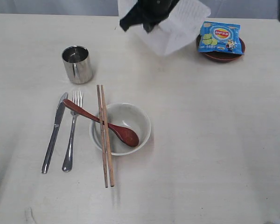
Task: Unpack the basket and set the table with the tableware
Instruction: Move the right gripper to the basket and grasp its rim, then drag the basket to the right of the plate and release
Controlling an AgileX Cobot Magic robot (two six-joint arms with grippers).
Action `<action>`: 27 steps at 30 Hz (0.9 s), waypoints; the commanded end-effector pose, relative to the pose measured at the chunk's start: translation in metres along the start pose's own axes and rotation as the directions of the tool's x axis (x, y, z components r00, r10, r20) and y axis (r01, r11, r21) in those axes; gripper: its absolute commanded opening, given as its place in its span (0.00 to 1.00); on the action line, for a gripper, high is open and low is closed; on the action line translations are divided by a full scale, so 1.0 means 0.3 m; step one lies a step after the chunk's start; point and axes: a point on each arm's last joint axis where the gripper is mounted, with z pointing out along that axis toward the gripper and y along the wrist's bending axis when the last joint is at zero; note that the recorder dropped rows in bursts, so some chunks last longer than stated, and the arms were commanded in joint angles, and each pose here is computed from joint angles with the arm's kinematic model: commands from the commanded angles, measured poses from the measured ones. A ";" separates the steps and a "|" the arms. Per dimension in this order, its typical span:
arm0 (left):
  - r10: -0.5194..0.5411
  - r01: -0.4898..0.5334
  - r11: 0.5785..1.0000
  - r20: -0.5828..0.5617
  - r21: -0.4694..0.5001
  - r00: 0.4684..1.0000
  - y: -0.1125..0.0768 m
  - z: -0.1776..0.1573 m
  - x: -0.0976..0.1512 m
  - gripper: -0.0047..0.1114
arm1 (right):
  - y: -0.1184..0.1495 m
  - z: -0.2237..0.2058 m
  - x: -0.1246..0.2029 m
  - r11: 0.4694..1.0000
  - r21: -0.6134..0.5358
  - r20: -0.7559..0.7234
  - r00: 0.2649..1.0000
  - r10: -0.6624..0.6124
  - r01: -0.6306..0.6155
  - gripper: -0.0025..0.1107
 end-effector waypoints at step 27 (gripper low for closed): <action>0.006 -0.006 1.000 0.010 0.003 1.000 0.000 0.001 0.000 0.04 | -0.898 0.203 0.575 0.650 0.241 -0.208 0.616 0.760 -0.721 0.02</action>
